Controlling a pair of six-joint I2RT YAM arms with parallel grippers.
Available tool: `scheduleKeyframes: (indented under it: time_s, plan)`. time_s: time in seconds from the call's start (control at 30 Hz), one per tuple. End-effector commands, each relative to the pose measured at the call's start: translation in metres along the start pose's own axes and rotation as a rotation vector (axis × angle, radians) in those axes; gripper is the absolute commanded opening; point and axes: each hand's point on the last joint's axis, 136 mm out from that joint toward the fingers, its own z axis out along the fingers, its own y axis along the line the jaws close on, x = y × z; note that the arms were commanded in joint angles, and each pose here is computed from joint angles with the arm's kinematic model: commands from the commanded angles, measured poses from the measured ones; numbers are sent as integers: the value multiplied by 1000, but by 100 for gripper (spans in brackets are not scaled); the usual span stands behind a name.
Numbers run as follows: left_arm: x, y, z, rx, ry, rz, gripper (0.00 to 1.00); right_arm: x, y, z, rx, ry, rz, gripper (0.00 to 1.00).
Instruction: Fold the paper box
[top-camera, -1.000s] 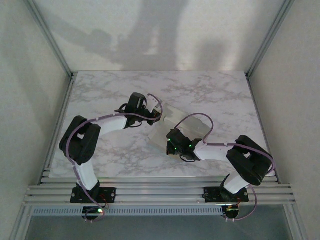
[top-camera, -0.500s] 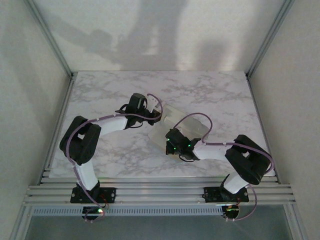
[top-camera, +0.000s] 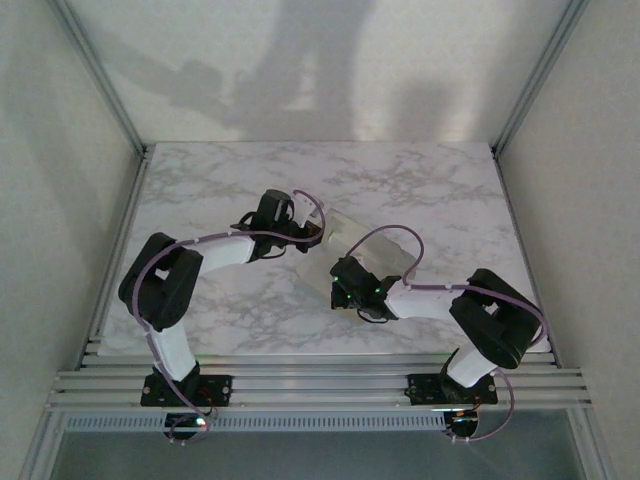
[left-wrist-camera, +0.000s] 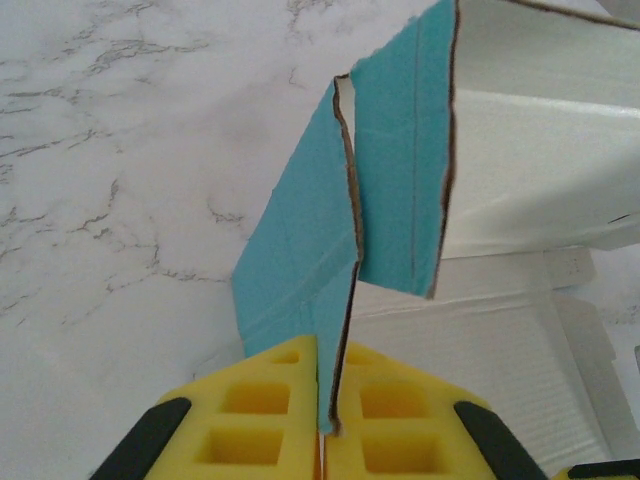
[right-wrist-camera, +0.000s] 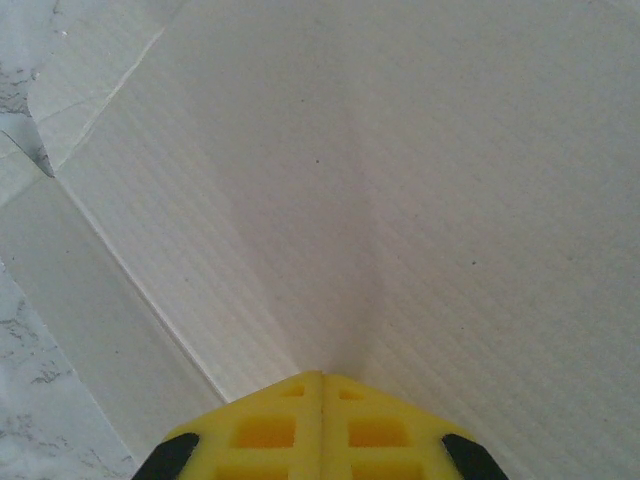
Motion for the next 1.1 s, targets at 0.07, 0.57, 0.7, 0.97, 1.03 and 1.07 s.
scheduleKeyframes:
  time_s: [0.07,0.57,0.7,0.97,1.03,1.07]
  plan:
    - [51,-1,7,-18,153,-32,9,13,-9,-3,51,51,-47,0]
    - [59,-5,8,-38,168,11,9,-9,11,-26,-28,-5,-92,1]
    - [60,-5,8,-40,168,14,9,-14,18,-36,-64,-23,-118,2]
    - [61,-6,9,-38,171,14,9,-43,35,-86,-205,-88,-192,8]
    - [60,-6,10,-38,169,16,9,-52,36,-102,-241,-98,-192,9]
    - [60,-6,10,-37,170,16,9,-56,36,-108,-258,-100,-191,10]
